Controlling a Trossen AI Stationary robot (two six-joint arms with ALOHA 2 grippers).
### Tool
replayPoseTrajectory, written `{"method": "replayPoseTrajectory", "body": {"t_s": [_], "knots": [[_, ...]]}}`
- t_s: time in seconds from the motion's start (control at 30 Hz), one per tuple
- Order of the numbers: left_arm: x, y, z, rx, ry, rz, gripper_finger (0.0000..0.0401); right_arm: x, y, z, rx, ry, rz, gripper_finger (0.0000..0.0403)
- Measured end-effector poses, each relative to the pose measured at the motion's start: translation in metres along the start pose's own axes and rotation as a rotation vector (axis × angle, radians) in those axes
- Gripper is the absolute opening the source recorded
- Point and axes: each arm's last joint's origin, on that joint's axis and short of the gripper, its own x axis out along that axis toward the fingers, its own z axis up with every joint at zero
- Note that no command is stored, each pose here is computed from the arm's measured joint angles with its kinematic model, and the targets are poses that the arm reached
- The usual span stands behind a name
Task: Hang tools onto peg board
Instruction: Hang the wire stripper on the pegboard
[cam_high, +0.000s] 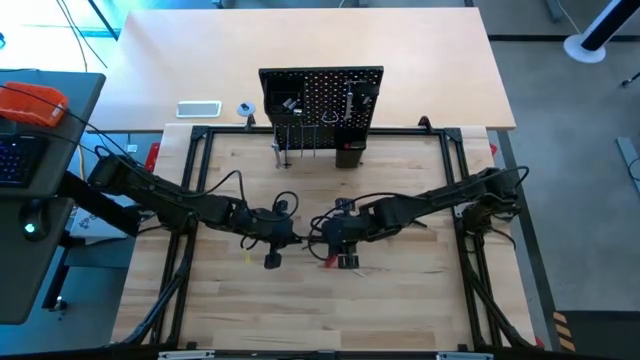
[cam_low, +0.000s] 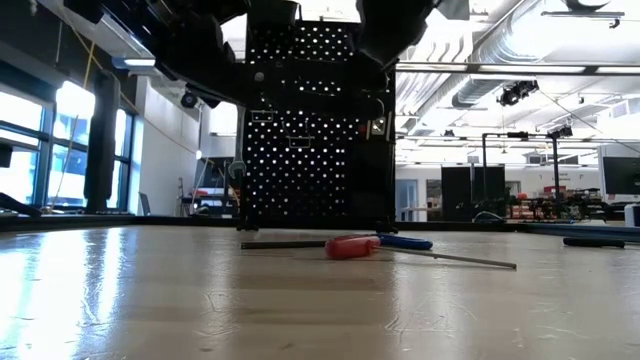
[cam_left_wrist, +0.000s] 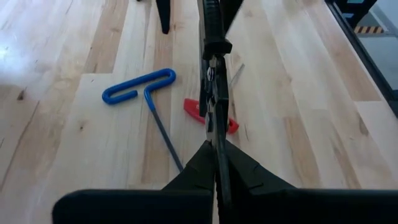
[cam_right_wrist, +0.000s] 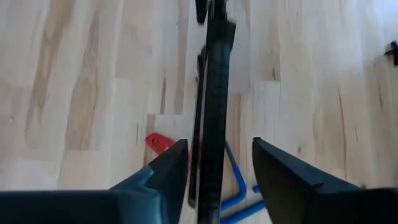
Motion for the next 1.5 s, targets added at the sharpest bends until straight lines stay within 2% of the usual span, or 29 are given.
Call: {"method": "replayPoseTrajectory", "body": {"t_s": [0.4, 0.67, 0.8, 0.93, 1.17, 1.3, 1.5], "knots": [[0.0, 0.001, 0.0, -0.008, -0.001, 0.011, 0.0, 0.0, 0.0, -0.001, -0.003, 0.012, 0.015, 0.0023], [0.0, 0.002, 0.0, -0.007, -0.003, 0.031, 0.0001, 0.001, -0.004, 0.0, 0.026, 0.003, 0.014, 0.0022], [-0.006, 0.003, 0.002, -0.004, -0.018, 0.053, 0.0024, 0.001, -0.005, 0.001, 0.061, -0.011, -0.017, 0.0022], [-0.027, 0.005, 0.01, 0.005, -0.078, 0.073, 0.0077, 0.001, -0.006, 0.003, 0.092, -0.026, -0.037, 0.0022], [-0.082, 0.01, 0.024, -0.021, -0.238, 0.072, 0.0167, -0.012, -0.011, 0.003, 0.106, -0.047, -0.075, 0.0022], [-0.109, 0.011, 0.024, -0.024, -0.305, 0.094, 0.0187, -0.025, -0.019, 0.006, 0.144, -0.096, -0.104, 0.0022], [-0.128, 0.009, 0.019, -0.02, -0.323, 0.107, 0.0189, -0.028, -0.027, 0.005, 0.187, -0.101, -0.126, 0.0022]]}}
